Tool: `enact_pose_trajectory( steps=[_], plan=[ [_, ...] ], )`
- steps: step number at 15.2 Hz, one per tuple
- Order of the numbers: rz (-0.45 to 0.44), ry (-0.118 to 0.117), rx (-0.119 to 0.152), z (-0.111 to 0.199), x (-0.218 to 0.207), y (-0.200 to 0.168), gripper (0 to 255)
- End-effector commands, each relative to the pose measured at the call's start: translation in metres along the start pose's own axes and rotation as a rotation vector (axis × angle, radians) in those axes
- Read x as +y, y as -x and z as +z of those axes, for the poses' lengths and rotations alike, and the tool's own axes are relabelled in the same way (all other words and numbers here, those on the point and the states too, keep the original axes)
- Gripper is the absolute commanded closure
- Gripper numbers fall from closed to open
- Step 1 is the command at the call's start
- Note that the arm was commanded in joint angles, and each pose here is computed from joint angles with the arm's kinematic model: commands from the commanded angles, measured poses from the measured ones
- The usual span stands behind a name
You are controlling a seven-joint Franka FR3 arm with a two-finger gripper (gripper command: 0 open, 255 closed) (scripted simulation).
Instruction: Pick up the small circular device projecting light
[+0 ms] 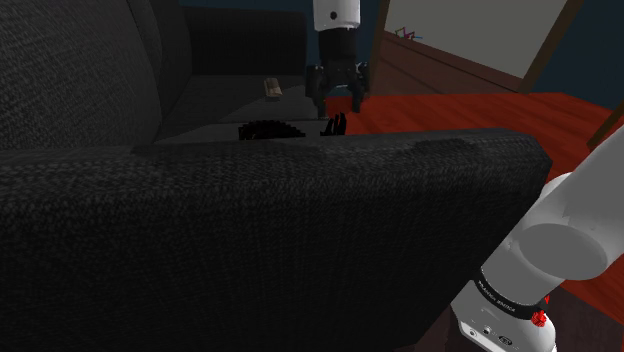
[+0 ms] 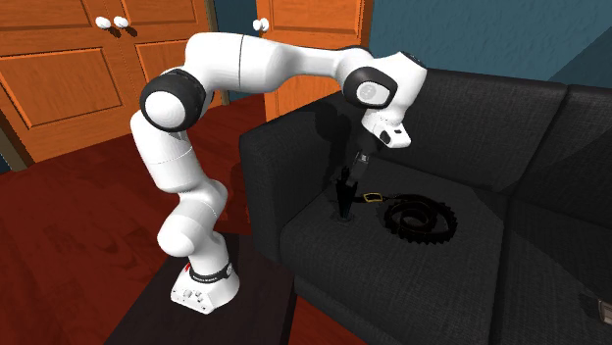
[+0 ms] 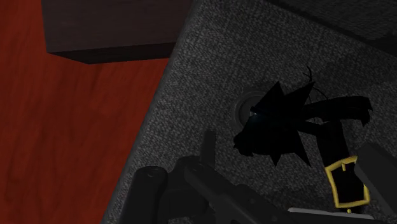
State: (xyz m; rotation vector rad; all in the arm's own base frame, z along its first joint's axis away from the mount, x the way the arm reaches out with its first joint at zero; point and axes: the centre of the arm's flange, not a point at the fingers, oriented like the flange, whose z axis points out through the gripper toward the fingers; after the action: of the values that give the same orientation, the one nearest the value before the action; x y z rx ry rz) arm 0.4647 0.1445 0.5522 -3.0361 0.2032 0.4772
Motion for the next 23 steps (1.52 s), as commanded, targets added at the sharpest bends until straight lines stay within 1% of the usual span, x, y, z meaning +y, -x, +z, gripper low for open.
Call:
enact_pose_trajectory(
  steps=[1, 4, 6, 7, 16, 23],
  plan=[
    [0.002, -0.001, -0.004, 0.009, -0.001, -0.004, 0],
    [0.002, -0.001, -0.004, 0.024, 0.000, -0.009, 0],
    [0.002, -0.001, -0.004, 0.027, 0.000, -0.010, 0],
    [0.002, -0.002, -0.004, 0.026, 0.000, -0.010, 255],
    [0.002, -0.001, -0.004, 0.027, 0.000, -0.010, 255],
    [0.002, -0.001, -0.004, -0.008, -0.002, 0.001, 255]
  ],
)
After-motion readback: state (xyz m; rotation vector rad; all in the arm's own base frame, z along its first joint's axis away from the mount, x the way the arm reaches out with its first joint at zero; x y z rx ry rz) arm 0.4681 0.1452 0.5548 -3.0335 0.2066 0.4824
